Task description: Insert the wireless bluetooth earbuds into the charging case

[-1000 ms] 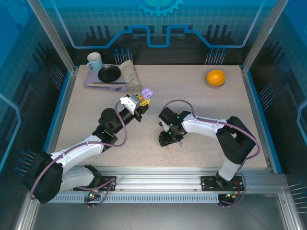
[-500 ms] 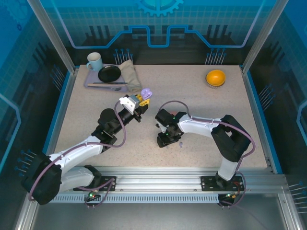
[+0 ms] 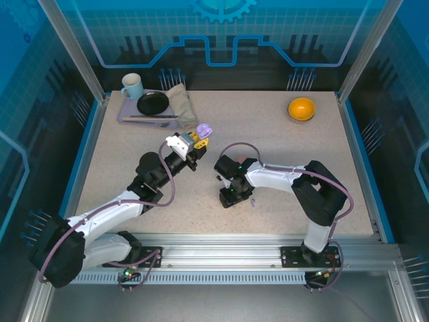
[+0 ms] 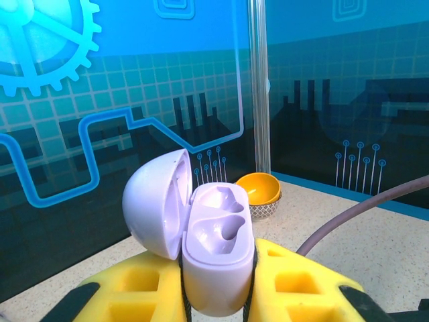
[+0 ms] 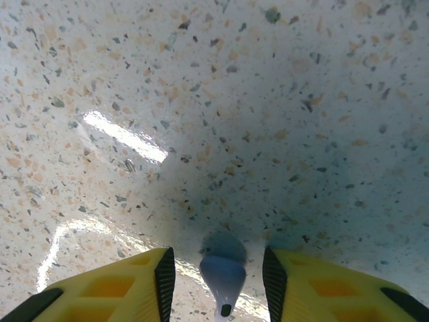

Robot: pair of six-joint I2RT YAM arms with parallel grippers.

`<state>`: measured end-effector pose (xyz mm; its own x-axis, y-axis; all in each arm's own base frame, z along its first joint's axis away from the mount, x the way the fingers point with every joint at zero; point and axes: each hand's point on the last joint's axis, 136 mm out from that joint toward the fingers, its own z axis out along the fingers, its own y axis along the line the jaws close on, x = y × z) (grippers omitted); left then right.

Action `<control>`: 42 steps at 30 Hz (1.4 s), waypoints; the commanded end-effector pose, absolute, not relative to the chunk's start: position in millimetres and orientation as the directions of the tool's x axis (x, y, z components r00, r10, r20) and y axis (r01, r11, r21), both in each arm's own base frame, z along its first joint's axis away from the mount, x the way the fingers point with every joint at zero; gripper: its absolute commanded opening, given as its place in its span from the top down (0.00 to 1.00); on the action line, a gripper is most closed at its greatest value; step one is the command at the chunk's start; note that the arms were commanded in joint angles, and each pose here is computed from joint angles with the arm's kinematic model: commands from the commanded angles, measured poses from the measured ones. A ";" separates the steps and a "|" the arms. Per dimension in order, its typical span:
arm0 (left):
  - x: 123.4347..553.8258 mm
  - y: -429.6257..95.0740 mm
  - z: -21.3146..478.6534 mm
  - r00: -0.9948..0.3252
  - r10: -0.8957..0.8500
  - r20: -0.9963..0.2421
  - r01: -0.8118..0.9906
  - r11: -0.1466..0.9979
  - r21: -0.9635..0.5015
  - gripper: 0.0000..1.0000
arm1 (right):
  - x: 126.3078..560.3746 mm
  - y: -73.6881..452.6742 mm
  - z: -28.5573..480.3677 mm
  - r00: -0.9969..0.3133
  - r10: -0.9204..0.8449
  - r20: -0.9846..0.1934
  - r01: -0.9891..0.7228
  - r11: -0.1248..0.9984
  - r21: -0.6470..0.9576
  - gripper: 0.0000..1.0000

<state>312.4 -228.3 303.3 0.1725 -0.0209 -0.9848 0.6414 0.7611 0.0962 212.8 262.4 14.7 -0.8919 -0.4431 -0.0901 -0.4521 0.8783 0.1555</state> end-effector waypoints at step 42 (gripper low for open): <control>304.9 -231.8 325.5 0.210 -0.060 -0.976 0.664 0.742 0.098 1.00 | 199.9 254.5 17.6 -0.879 -0.469 -0.090 -0.477 0.871 0.121 0.72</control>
<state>309.5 -228.8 305.7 0.1723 -0.0281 -0.9846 0.6509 0.7535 0.0925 213.0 257.0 13.5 -0.8888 -0.4458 -0.1061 -0.4567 0.8807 0.1259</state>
